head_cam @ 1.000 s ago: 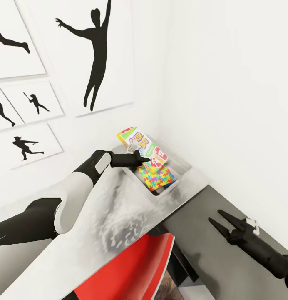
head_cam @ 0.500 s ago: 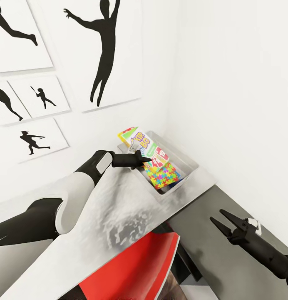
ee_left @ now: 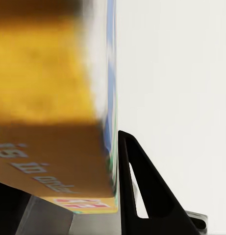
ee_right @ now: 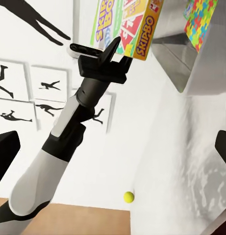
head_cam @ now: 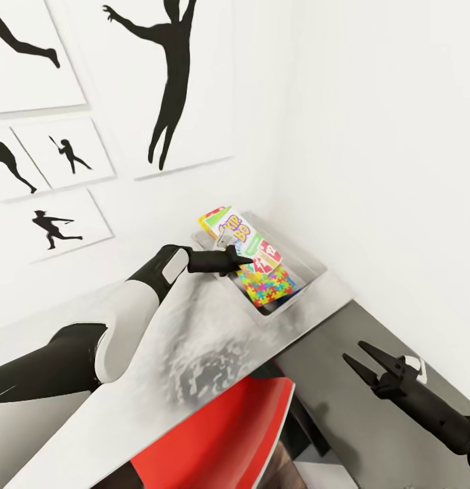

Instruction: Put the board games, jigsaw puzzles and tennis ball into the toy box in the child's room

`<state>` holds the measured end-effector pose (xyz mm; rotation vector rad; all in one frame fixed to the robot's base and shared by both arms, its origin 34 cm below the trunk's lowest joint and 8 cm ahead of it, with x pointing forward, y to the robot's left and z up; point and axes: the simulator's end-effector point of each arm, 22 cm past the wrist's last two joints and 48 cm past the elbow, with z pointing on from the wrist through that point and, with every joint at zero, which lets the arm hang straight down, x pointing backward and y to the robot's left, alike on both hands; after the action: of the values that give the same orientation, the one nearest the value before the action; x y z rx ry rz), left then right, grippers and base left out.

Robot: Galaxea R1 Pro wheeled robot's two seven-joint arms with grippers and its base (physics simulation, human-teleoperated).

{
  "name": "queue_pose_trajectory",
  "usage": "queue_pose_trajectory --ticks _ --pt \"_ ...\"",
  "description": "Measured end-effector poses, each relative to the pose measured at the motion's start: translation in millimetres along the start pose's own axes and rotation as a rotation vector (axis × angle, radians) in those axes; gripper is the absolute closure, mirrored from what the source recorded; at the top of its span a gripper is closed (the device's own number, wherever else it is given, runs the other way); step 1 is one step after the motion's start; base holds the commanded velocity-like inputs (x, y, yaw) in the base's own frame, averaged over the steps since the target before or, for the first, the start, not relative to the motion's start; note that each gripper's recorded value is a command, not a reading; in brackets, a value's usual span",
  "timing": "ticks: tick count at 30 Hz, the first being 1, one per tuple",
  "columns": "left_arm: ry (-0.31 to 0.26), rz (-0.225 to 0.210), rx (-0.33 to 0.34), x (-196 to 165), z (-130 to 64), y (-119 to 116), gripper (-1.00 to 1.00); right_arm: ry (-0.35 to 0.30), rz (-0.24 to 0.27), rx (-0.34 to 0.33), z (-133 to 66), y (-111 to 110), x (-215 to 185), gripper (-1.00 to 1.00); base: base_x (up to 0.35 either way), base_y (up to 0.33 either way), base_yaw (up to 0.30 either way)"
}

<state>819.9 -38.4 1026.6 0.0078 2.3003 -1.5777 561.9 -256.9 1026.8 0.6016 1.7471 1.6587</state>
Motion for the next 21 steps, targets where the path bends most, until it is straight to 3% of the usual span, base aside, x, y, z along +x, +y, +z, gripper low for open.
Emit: queue_pose_trajectory --ticks 21 --pt "-0.002 0.003 -0.001 -1.2 -0.9 1.2 1.00 -0.001 0.002 -0.001 0.3 -0.3 0.2 -1.00 0.000 0.000 -0.079"
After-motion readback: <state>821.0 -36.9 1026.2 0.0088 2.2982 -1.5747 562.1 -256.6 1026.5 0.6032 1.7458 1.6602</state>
